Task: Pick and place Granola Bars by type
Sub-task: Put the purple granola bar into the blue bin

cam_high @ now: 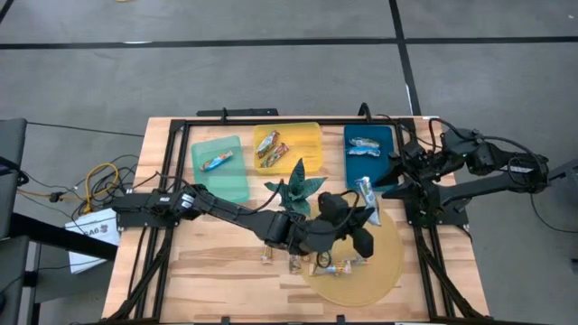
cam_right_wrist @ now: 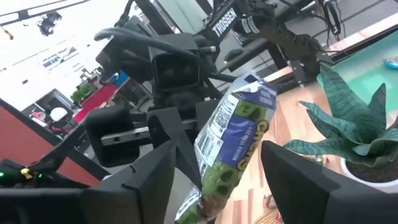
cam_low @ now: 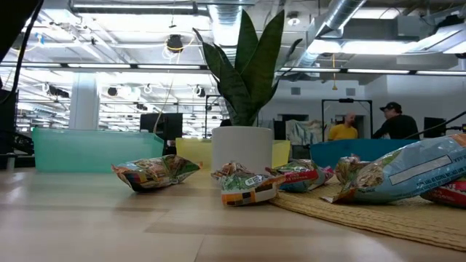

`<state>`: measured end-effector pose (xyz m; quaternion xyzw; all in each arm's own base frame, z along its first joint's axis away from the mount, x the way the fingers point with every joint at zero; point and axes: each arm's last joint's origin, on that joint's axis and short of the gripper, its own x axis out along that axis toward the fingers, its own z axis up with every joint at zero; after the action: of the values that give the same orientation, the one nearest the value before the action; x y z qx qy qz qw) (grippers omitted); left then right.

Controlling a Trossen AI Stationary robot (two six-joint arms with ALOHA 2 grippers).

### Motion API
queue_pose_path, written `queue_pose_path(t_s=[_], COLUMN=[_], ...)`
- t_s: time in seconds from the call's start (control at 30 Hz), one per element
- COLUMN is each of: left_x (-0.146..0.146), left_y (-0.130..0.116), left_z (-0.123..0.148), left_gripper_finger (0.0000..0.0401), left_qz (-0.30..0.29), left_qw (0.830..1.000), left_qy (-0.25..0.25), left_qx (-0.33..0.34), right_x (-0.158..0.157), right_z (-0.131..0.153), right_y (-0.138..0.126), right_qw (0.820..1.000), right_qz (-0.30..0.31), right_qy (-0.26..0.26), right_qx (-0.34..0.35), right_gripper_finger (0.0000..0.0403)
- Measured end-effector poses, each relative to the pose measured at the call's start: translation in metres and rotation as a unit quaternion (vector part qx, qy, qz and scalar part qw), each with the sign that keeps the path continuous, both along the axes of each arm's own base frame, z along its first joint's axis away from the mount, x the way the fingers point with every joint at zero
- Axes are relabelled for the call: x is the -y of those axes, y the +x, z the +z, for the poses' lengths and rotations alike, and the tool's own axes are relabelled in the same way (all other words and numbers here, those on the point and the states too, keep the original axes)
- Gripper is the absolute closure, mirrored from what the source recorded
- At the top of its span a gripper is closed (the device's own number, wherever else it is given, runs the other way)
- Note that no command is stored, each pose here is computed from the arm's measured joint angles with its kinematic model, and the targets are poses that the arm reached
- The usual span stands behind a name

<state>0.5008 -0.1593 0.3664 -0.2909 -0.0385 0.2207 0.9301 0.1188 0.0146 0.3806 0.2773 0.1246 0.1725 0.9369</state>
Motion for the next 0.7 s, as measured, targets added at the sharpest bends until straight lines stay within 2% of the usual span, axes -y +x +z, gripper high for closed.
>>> queue_pose_path(t_s=[0.27, 0.43, 0.7], left_x=[-0.011, -0.015, -0.015], left_y=[0.005, 0.007, 0.006], left_z=[0.007, 0.007, 0.007], left_gripper_finger=[0.0396, 0.0396, 0.0393], left_qz=[-0.018, -0.029, -0.023], left_qw=[0.999, 0.999, 0.999], left_qy=[0.026, 0.025, 0.025], left_qx=[0.018, 0.020, 0.019], right_x=[-0.003, -0.006, -0.006], right_z=[-0.004, -0.001, 0.000], right_y=[0.014, 0.020, 0.020], right_qw=[0.999, 0.999, 0.999], right_qz=[0.025, 0.040, 0.038], right_qy=[0.008, 0.005, 0.004], right_qx=[-0.022, 0.001, 0.005], right_gripper_finger=[0.0162, 0.0169, 0.0235])
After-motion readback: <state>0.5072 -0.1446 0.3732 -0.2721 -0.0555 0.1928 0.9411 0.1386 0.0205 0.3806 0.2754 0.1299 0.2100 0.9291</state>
